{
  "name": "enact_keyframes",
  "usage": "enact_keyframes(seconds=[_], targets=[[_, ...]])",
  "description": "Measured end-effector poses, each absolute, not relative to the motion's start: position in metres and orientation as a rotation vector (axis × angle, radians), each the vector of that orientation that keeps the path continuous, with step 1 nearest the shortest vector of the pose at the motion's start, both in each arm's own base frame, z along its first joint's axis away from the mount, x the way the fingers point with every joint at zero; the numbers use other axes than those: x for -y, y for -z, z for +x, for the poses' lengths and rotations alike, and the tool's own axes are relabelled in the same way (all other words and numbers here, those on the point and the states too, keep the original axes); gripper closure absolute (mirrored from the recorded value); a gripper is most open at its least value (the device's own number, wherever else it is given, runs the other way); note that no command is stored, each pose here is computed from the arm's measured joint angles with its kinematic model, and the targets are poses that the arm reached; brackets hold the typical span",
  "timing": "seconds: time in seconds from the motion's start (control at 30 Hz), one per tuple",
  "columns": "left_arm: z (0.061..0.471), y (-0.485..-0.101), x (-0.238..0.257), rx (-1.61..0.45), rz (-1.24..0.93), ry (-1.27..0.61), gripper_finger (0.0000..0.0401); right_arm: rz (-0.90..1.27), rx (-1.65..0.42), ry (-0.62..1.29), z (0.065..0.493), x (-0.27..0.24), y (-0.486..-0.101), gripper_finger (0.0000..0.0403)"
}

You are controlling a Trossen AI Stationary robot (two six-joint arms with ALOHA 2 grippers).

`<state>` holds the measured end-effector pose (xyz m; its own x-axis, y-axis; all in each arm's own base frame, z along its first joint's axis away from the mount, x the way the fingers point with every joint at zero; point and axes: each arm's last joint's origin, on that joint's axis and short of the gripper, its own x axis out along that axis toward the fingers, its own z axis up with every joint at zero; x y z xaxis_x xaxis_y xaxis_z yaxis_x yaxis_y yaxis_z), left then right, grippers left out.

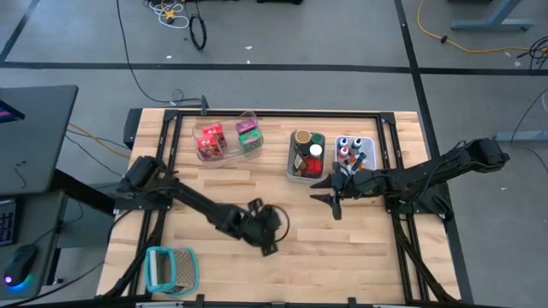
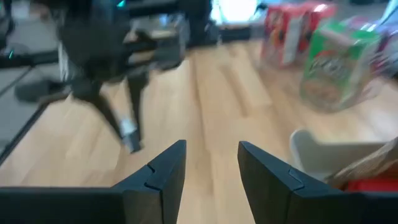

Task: Pick & Place Kitchen Items
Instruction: Put the small black food coloring bottle into the white bin

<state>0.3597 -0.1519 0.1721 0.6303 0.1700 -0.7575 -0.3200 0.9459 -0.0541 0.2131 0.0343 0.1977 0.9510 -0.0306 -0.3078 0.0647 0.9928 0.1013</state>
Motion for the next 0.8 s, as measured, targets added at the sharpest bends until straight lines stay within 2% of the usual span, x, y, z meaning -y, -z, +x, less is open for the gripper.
enact_keyframes(seconds=[0.17, 0.37, 0.57, 0.8], targets=[[0.382, -0.184, 0.132, -0.674, -0.14, -0.282, 0.0316, 0.103, -0.375, 0.013, 0.212, -0.038, -0.19, 0.0244], [0.401, -0.2, 0.113, -0.484, -0.107, -0.278, 0.0319, 0.126, -0.374, -0.02, 0.221, -0.044, -0.182, 0.0207], [0.406, -0.203, 0.101, -0.459, -0.085, -0.293, 0.0317, 0.053, -0.434, -0.121, 0.226, -0.047, -0.17, 0.0172], [0.407, -0.203, 0.098, -0.456, -0.092, -0.293, 0.0315, 0.021, -0.311, -0.169, 0.232, -0.049, -0.178, 0.0173]])
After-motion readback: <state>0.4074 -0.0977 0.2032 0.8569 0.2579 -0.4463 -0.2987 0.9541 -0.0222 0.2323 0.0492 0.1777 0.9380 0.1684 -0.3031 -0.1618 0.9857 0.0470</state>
